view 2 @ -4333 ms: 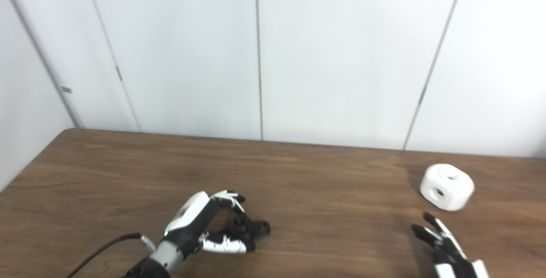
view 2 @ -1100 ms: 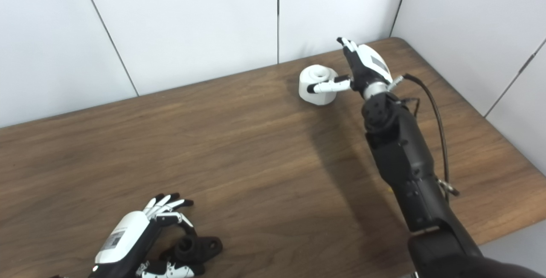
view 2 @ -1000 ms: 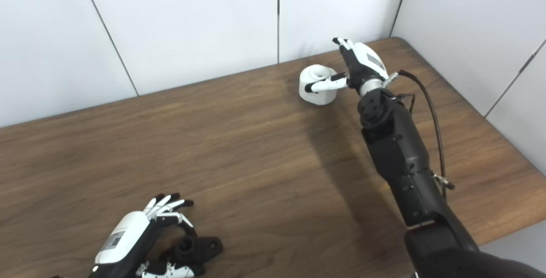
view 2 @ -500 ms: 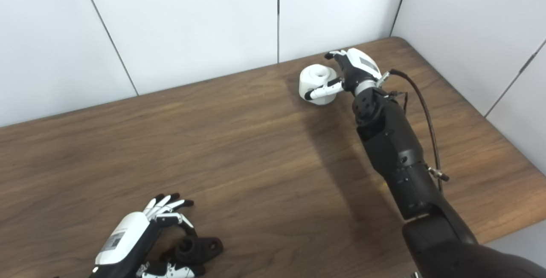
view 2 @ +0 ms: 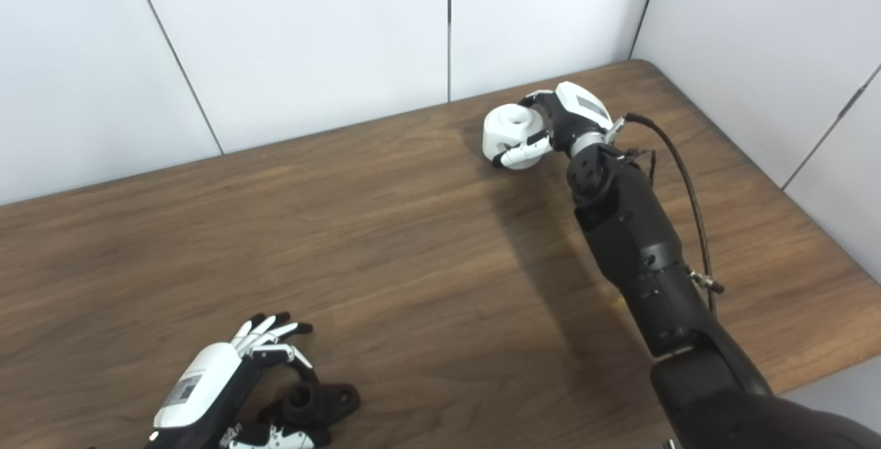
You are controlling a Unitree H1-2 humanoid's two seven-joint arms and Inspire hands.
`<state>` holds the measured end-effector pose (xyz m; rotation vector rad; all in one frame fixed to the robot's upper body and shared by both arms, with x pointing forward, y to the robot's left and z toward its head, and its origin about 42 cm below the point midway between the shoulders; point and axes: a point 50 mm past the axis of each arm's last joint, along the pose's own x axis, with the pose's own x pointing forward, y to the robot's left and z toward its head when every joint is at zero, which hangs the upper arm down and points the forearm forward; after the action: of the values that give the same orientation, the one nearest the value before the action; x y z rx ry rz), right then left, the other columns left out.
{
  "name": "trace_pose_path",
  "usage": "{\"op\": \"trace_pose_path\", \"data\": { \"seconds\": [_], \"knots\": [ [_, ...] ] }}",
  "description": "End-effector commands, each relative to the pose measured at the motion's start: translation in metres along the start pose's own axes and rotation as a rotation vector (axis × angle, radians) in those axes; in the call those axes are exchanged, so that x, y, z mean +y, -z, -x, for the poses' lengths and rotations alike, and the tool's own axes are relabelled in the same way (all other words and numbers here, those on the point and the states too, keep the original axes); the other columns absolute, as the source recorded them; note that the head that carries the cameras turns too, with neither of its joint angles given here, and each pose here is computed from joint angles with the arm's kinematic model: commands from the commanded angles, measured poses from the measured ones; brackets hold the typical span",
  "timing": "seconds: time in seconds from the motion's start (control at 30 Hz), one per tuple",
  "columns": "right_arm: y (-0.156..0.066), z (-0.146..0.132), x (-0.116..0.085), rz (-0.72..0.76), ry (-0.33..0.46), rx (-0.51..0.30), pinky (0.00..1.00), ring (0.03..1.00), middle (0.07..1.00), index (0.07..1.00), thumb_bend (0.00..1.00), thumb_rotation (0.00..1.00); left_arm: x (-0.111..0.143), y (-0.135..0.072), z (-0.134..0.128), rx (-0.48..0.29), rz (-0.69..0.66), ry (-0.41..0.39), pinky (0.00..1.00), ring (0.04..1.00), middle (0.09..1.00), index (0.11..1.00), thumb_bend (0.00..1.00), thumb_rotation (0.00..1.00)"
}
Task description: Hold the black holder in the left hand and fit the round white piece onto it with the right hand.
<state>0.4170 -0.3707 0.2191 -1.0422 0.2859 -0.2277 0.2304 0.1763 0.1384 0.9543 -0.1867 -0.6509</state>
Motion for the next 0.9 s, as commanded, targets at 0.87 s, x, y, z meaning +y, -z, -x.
{"op": "trace_pose_path", "data": {
  "seconds": [0.87],
  "knots": [
    [0.0004, 0.0036, -0.0198, 0.001, 0.136, -0.060, 0.96, 0.927, 0.849, 0.641, 0.73, 0.23, -0.0198, 0.0020, 0.0094, 0.026, 0.048, 0.069, 0.98, 0.937, 0.851, 0.487, 0.51, 0.05]
  ]
}}
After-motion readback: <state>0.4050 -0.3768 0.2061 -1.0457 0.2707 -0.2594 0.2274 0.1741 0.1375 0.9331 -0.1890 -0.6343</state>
